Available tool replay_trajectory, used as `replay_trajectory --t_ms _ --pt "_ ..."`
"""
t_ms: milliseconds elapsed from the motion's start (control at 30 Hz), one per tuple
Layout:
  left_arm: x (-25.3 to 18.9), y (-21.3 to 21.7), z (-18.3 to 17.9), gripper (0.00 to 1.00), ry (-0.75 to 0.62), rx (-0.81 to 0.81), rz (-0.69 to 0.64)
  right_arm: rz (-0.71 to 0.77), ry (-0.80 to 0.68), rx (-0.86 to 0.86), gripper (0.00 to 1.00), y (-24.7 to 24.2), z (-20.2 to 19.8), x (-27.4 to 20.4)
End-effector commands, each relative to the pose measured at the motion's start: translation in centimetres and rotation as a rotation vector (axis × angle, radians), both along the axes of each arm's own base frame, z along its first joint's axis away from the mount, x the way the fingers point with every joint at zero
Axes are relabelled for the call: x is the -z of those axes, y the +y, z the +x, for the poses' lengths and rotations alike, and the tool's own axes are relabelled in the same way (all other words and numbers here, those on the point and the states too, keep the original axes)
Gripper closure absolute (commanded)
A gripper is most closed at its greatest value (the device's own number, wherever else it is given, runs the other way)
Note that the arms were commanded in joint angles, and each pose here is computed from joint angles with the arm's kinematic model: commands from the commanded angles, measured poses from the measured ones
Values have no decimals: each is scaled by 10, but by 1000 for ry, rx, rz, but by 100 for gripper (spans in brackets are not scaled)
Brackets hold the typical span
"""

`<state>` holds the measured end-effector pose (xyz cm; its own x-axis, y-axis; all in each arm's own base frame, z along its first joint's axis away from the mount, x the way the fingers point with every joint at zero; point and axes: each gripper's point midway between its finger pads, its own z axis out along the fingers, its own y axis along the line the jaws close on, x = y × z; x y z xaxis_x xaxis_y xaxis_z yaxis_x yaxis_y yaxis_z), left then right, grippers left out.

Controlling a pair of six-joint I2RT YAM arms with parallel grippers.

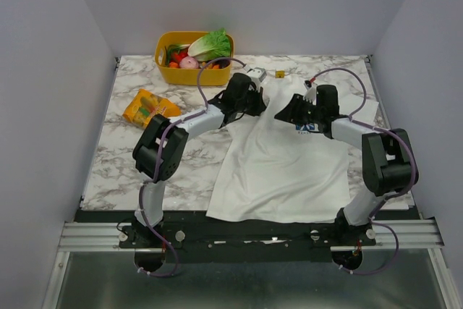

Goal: Pin the brooch onto the clothing

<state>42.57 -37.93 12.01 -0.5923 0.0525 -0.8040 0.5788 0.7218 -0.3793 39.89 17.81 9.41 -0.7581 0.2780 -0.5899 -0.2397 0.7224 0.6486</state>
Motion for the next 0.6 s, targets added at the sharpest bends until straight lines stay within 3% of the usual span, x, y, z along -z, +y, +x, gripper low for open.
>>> replay_trajectory --t_ms 0,567 --pt "-46 -8 0 100 -97 45 -88 50 -103 -34 51 10 19 -23" --pt "-51 -13 -2 100 -99 76 -112 127 -174 -77 50 22 22 -42"
